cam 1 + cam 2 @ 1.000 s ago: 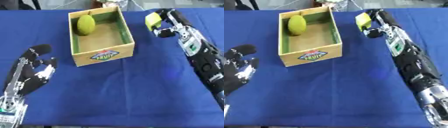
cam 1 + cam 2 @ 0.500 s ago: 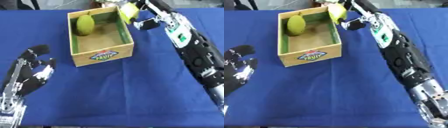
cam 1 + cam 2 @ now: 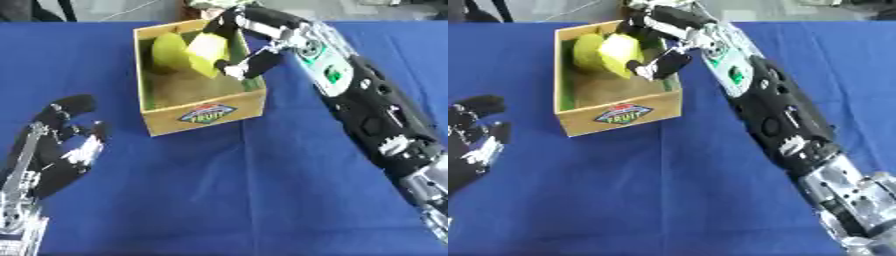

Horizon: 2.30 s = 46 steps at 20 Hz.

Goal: Pick up objects on the table and place them in the box.

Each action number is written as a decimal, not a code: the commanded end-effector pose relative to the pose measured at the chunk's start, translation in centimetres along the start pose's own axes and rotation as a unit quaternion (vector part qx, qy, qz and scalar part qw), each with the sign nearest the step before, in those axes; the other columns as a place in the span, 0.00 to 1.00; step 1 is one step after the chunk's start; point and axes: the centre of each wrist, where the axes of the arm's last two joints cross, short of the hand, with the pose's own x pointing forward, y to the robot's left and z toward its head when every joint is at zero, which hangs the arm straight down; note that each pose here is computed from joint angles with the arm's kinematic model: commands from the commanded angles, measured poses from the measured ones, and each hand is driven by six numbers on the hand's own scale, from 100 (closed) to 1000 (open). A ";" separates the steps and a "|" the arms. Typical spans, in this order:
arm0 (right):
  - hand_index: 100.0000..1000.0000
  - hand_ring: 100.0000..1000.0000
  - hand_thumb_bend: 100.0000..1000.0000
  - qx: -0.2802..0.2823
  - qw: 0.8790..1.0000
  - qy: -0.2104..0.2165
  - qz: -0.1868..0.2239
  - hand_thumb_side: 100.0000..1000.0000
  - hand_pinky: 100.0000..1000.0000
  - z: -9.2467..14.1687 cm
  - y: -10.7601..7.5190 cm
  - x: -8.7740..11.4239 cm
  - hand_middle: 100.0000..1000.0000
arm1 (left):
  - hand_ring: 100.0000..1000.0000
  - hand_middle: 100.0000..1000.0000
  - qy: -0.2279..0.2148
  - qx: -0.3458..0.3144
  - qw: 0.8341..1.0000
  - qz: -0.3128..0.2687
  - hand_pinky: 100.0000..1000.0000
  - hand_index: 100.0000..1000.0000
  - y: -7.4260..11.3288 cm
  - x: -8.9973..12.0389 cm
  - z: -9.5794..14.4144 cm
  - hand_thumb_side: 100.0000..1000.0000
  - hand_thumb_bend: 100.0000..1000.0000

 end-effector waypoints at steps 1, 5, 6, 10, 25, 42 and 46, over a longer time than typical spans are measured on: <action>0.92 0.82 0.29 -0.001 0.999 -0.003 0.032 0.38 0.78 -0.2 -1.5 0.9 0.80 | 0.80 0.73 -0.009 -0.002 1.000 -0.002 0.49 0.79 0.2 0.4 -0.2 0.27 0.25; 0.94 0.83 0.34 -0.036 0.998 0.005 0.043 0.39 0.78 0.0 -1.9 1.1 0.84 | 0.80 0.73 -0.008 -0.001 1.000 -0.003 0.49 0.79 0.3 0.4 -0.1 0.27 0.25; 0.94 0.83 0.34 -0.042 0.998 0.005 0.046 0.39 0.78 0.1 -2.1 1.2 0.85 | 0.80 0.73 -0.008 -0.001 1.000 -0.003 0.49 0.79 0.3 0.4 -0.1 0.27 0.25; 0.93 0.82 0.30 -0.071 0.996 -0.002 0.052 0.36 0.78 0.8 -3.1 1.5 0.83 | 0.80 0.73 -0.006 0.002 1.000 -0.004 0.49 0.79 0.4 0.3 0.0 0.27 0.25; 0.86 0.76 0.00 -0.320 0.944 -0.014 -0.075 0.22 0.69 12.6 -4.3 5.6 0.73 | 0.80 0.74 0.011 0.033 0.999 -0.015 0.49 0.79 1.2 -0.2 0.8 0.27 0.24; 0.85 0.76 0.00 -0.451 0.822 0.119 -0.327 0.30 0.67 18.9 8.9 5.6 0.72 | 0.80 0.73 0.022 0.045 0.999 -0.008 0.49 0.78 1.1 -0.7 1.0 0.27 0.21; 0.85 0.75 0.00 -0.452 0.815 0.129 -0.338 0.30 0.67 18.8 9.9 5.8 0.70 | 0.79 0.73 0.024 0.044 0.999 -0.006 0.49 0.78 1.0 -0.8 1.1 0.27 0.20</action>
